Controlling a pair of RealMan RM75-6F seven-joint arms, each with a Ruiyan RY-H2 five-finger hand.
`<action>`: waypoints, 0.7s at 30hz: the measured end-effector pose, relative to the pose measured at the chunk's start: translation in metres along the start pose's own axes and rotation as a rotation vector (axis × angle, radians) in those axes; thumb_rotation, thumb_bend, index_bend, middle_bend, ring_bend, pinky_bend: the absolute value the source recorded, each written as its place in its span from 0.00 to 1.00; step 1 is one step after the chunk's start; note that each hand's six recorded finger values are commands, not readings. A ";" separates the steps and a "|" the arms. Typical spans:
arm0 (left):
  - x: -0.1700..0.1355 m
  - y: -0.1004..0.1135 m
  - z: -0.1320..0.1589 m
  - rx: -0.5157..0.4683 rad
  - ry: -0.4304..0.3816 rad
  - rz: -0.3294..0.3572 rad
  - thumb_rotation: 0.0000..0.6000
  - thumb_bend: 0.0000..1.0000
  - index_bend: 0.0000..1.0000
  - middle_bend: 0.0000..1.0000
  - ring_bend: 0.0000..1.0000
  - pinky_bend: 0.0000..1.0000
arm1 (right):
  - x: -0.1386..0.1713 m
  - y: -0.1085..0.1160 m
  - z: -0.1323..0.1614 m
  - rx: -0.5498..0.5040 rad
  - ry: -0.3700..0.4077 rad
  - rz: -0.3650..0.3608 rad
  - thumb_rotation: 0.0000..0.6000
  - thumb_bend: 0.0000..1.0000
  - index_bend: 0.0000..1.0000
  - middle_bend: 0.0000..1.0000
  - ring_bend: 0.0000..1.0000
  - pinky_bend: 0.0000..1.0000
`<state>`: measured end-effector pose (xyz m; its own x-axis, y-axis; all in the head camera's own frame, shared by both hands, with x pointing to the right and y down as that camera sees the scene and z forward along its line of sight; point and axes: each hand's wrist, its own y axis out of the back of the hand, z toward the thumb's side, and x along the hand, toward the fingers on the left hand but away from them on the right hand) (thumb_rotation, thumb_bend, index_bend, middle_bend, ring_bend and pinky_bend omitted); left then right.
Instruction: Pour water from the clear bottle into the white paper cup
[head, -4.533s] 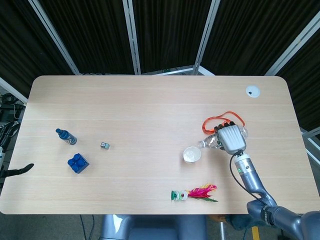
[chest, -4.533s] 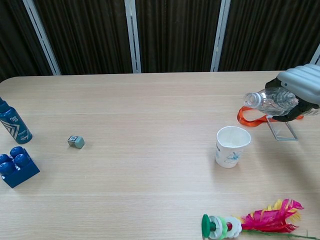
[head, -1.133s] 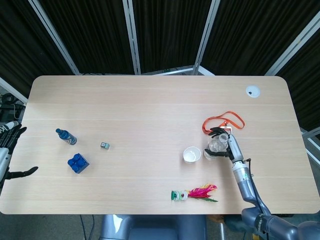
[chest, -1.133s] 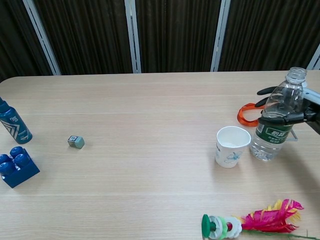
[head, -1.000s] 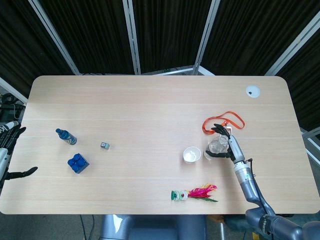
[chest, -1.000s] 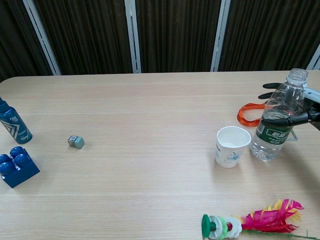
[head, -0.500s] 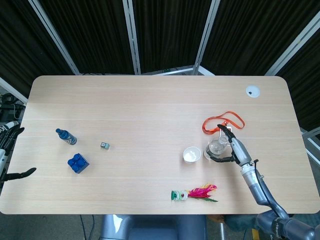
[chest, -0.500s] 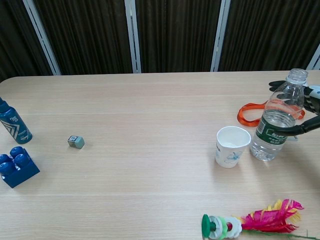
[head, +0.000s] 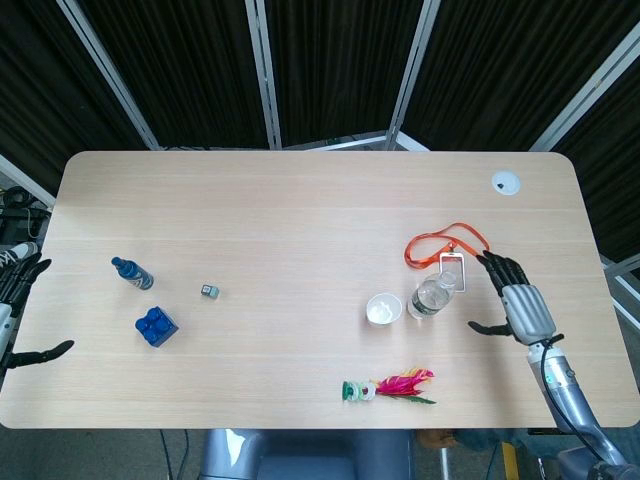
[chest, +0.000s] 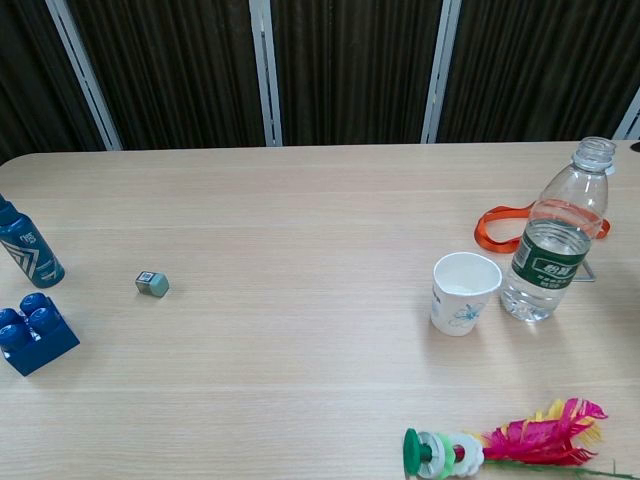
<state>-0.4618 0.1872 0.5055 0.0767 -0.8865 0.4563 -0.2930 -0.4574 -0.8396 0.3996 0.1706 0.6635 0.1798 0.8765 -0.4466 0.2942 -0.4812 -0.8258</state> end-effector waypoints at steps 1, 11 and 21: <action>0.000 0.001 0.000 0.001 0.000 0.004 1.00 0.00 0.00 0.00 0.00 0.00 | 0.005 0.003 -0.002 0.017 -0.008 -0.009 1.00 0.00 0.00 0.00 0.00 0.00; 0.005 0.000 -0.005 0.108 0.035 0.084 1.00 0.00 0.00 0.00 0.00 0.00 | 0.048 0.047 0.000 0.050 -0.080 -0.135 1.00 0.00 0.00 0.00 0.00 0.00; 0.008 -0.006 -0.010 0.146 0.056 0.105 1.00 0.00 0.00 0.00 0.00 0.00 | 0.085 0.088 0.025 0.097 -0.149 -0.192 1.00 0.00 0.00 0.00 0.00 0.00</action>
<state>-0.4687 0.1830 0.5170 -0.0013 -0.9267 0.3759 -0.1544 -0.3712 -0.9156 0.4172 0.2034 0.5437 -0.0127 0.9480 -0.3182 0.2171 -0.3080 -0.9263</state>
